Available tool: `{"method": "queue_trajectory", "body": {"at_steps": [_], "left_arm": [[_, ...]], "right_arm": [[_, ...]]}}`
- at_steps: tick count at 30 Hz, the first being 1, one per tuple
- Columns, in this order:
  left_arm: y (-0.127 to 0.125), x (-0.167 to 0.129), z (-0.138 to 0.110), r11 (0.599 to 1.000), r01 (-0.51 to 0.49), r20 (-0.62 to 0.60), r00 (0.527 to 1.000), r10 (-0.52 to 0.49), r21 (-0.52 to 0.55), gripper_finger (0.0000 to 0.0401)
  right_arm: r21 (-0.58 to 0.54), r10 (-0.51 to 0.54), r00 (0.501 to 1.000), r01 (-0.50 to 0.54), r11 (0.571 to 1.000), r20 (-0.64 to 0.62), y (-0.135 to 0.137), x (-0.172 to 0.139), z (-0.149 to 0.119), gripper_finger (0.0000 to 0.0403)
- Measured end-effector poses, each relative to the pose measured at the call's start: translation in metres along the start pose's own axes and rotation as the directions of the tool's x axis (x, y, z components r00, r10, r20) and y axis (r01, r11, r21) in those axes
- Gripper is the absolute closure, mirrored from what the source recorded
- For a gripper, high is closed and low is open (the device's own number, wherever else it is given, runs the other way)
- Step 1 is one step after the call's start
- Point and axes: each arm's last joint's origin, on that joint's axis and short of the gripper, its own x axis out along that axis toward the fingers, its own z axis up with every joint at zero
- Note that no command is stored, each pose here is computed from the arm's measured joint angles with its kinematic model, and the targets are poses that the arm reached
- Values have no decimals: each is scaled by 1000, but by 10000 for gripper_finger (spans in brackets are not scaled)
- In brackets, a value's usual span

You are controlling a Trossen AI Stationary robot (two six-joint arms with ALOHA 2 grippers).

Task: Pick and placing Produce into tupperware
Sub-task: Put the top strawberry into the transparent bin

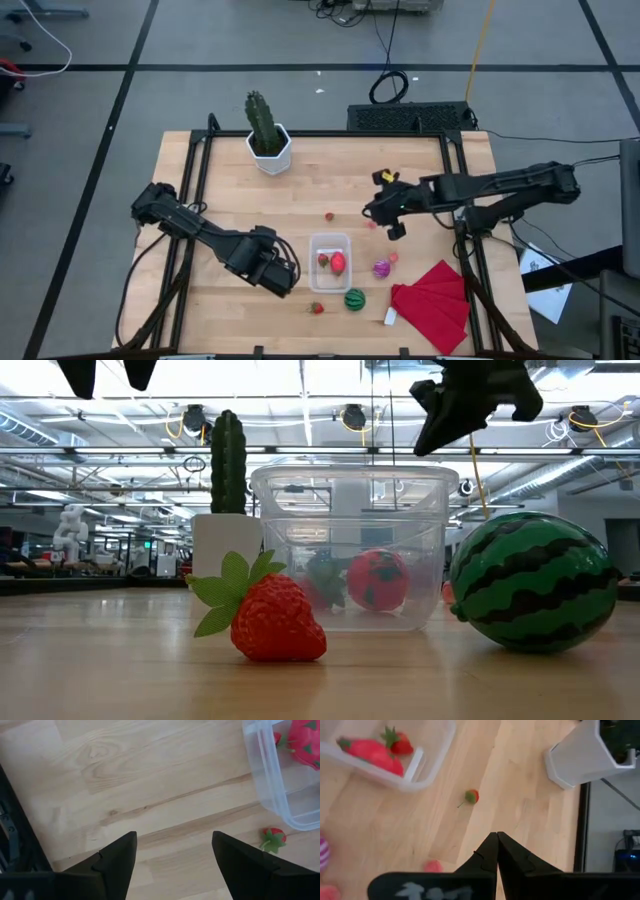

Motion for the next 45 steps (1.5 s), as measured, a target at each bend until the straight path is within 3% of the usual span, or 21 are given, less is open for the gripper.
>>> {"method": "queue_trajectory", "body": {"at_steps": [10,16,22,36,45], "left_arm": [[-1,0,0,1000,5,-1,1000,-5,-1,139],[-1,0,0,1000,5,-1,1000,-5,-4,140],[-2,1,5,999,7,-1,1000,-7,-36,141],[-9,2,19,997,53,-8,999,-53,-49,137],[-13,2,18,995,90,-11,996,-90,-40,137]], "right_arm": [[-63,-10,1000,12,998,29,-2,-5,1,403],[-263,20,999,-27,964,-30,2,5,-1,403],[-386,49,994,-82,919,-95,8,30,0,403],[-370,35,994,-70,926,-100,-11,53,27,403],[-322,159,975,-203,925,-158,-25,78,41,403]]}}
